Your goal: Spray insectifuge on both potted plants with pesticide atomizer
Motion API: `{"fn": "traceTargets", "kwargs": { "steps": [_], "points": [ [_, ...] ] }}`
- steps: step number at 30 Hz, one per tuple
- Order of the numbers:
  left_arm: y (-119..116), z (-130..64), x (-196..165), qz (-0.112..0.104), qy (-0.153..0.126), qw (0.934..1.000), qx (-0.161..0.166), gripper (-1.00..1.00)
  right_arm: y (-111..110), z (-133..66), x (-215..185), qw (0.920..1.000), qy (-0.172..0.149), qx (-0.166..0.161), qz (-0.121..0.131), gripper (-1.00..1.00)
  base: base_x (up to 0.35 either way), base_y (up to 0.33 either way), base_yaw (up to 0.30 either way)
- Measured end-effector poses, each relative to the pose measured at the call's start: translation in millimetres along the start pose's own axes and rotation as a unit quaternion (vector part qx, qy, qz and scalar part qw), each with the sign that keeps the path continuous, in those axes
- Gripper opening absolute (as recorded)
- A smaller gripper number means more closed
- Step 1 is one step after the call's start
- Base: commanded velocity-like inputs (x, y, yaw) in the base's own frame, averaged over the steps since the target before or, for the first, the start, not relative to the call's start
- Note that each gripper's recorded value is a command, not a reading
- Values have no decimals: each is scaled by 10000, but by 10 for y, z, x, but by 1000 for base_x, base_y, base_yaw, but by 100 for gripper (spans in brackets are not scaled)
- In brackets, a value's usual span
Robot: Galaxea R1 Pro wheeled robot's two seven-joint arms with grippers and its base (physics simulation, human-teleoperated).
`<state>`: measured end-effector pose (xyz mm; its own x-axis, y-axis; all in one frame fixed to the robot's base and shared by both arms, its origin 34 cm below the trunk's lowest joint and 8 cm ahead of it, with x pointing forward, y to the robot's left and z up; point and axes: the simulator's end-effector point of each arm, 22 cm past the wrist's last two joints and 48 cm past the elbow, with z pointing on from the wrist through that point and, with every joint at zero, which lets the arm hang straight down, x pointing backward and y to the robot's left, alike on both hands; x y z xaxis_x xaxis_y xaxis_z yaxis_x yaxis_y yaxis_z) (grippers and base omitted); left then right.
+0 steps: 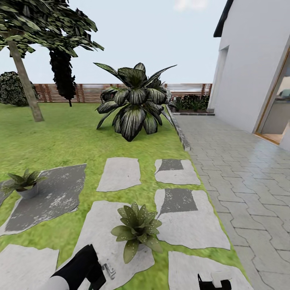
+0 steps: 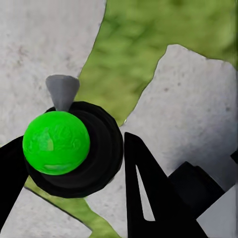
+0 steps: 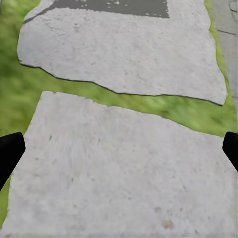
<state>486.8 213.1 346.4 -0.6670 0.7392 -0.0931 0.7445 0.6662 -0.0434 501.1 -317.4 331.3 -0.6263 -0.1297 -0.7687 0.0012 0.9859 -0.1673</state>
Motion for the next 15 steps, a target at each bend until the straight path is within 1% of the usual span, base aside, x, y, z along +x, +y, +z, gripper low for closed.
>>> {"fn": "traceTargets", "kwargs": {
  "steps": [3, 5, 6, 8, 15],
  "points": [
    [18, 0, 21, 2, 11, 10000, -10, -100, 3, 0, 0, 10000, 0, -1, 5, 100, 0, 0, 0],
    [63, 13, 121, -37, 66, 10000, -12, -100, 51, -2, -4, 10000, -1, -25, 27, 100, 0, 0, 0],
    [172, -3, 219, -79, 144, 9998, -105, -100, 55, -2, -5, 10000, -1, -27, 30, 100, 0, 67, -131],
    [202, -23, 206, -139, 114, 9998, -119, -100, 53, -3, -3, 10000, 0, -24, 35, 100, -13, 287, -257],
    [184, -24, 181, -136, 92, 9998, -100, -100, 55, -2, -3, 10000, 1, -27, 31, 100, -1, 304, -264]
  ]
}}
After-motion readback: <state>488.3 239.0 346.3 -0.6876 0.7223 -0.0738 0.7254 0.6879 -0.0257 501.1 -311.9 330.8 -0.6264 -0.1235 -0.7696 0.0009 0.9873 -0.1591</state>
